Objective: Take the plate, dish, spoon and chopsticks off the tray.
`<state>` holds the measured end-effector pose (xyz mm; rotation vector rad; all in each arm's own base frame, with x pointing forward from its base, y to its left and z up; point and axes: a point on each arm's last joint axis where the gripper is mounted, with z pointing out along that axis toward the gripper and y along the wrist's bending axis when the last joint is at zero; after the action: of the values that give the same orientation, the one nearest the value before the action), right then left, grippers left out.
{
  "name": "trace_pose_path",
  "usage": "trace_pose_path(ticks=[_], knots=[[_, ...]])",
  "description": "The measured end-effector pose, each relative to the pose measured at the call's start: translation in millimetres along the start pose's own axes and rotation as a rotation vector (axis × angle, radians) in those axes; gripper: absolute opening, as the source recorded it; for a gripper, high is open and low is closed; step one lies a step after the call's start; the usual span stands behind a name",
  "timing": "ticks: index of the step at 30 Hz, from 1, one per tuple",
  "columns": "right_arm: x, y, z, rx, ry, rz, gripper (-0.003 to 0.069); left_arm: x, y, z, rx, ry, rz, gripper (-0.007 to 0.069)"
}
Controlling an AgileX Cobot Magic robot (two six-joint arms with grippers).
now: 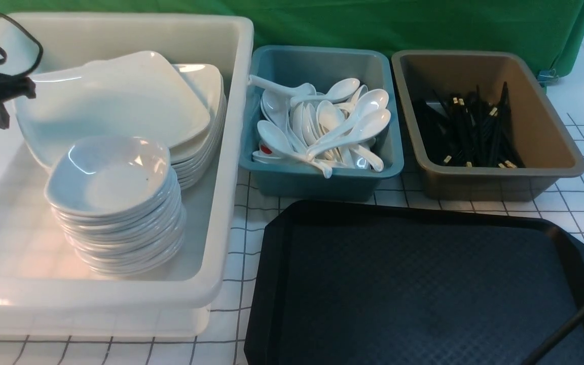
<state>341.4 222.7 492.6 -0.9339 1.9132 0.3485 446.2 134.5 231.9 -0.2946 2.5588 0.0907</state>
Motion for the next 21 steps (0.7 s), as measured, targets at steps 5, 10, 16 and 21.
trace_pose_path(ticks=[5,10,16,21], knots=[[-0.1,0.4,0.1,-0.001,0.000,0.001,0.0034,-6.2,2.2,17.0,-0.019,-0.085,0.013,-0.0001],[-0.3,0.9,0.1,-0.006,-0.002,0.027,0.0039,-17.8,-3.0,27.5,-0.003,-0.238,-0.015,-0.0001],[-1.7,5.1,-0.1,-0.053,-0.016,0.055,0.0047,-29.9,-27.9,28.0,0.098,-0.288,-0.012,-0.0001],[-2.7,7.8,-0.3,-0.083,-0.026,0.075,0.0051,-33.9,-50.6,18.3,0.114,-0.236,0.147,-0.0001]])
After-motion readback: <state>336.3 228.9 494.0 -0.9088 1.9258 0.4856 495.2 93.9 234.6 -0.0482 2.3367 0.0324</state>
